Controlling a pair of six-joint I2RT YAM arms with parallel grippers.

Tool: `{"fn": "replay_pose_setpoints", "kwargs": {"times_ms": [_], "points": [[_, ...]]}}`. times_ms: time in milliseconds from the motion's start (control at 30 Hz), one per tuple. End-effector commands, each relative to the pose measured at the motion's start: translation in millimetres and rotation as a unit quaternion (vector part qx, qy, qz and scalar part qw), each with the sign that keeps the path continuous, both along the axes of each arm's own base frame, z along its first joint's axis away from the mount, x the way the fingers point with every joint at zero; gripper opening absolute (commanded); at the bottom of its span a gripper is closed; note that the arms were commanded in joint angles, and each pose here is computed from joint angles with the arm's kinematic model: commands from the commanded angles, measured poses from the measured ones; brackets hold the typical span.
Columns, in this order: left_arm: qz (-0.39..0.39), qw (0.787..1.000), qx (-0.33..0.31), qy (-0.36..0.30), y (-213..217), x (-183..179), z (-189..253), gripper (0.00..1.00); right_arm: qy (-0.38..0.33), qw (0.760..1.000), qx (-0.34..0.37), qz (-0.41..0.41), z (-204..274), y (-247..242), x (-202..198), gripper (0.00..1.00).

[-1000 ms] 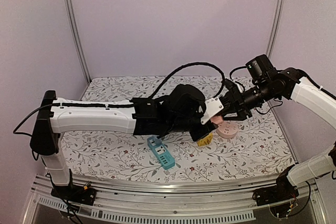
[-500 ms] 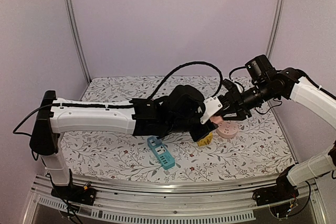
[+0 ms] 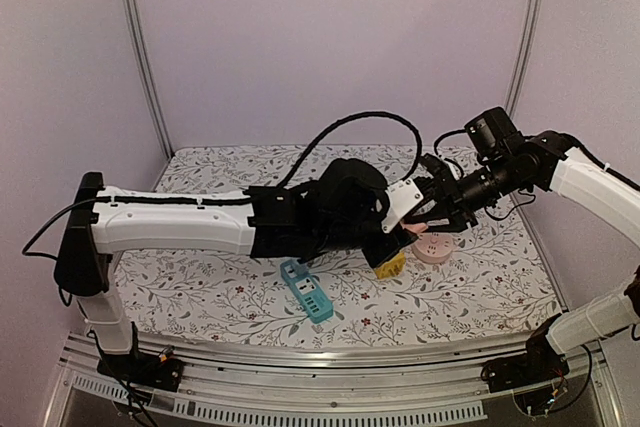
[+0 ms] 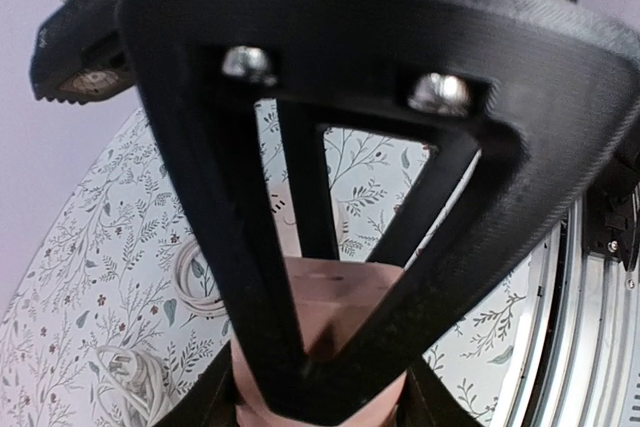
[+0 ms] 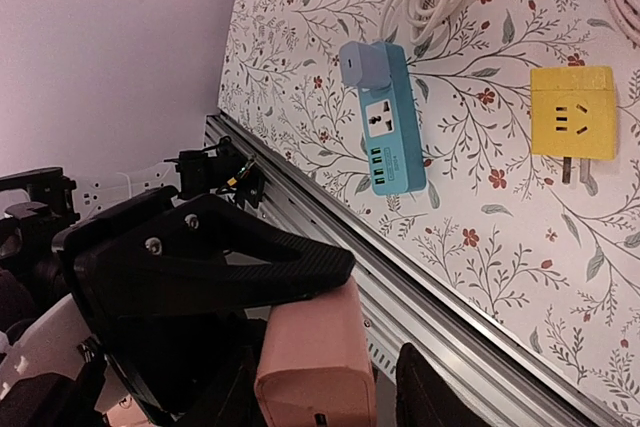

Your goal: Insert the plug

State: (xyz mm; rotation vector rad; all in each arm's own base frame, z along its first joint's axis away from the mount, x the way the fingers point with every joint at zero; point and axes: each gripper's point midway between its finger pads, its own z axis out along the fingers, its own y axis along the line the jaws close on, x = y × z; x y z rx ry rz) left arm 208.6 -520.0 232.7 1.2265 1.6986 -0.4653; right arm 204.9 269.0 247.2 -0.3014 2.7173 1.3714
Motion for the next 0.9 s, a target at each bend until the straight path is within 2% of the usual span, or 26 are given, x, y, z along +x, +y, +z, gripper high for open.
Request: {"fn": "replay_pose_setpoints", "kwargs": {"times_ms": [0, 200, 300, 333, 367, 433, 467, 567, 600, 633, 867], "points": [[-0.006, 1.000, -0.027, -0.002, 0.1, -5.9, 20.3, 0.00, 0.000, 1.000, 0.002, 0.012, -4.2, 2.2, -3.3, 0.41], [-0.006, 1.000, -0.025, 0.000, -1.9, -6.9, 17.6, 0.00, 0.001, 1.000, 0.001, 0.013, -5.4, 1.6, -4.3, 0.26], [-0.006, 1.000, -0.025, 0.000, -3.1, -6.3, 18.0, 0.00, 0.000, 1.000, 0.000, 0.013, -4.7, 1.2, -4.7, 0.11], [-0.006, 1.000, -0.026, -0.001, -3.4, -6.5, 18.9, 0.06, -0.002, 1.000, -0.001, 0.013, -3.7, 1.1, -4.4, 0.05], [-0.006, 1.000, -0.025, -0.001, -3.4, -6.5, 19.2, 0.20, -0.003, 1.000, -0.003, 0.012, -3.3, 0.5, -4.2, 0.01], [-0.005, 1.000, -0.026, -0.003, -2.2, -7.4, 20.2, 0.50, -0.005, 1.000, -0.006, 0.010, -2.3, -0.5, -3.5, 0.00], [-0.002, 1.000, -0.025, -0.008, -0.6, -7.7, 20.7, 0.60, -0.007, 1.000, -0.007, 0.010, -1.4, -0.6, -3.3, 0.00], [0.002, 1.000, -0.026, -0.018, 6.7, -10.4, 25.0, 0.78, -0.011, 1.000, -0.012, 0.004, 0.1, -2.4, -2.2, 0.00], [0.004, 0.999, -0.028, -0.018, 10.1, -10.9, 26.8, 0.93, -0.013, 1.000, -0.013, 0.002, 0.7, -2.7, -1.3, 0.00], [0.005, 0.999, -0.028, -0.017, 13.6, -12.1, 27.5, 0.99, -0.015, 1.000, -0.014, 0.000, 1.6, -3.2, -0.6, 0.00], [0.028, 0.999, -0.028, -0.004, 51.4, -17.2, 29.6, 1.00, -0.041, 0.998, -0.042, -0.007, 1.9, -4.4, 14.9, 0.00]]}}
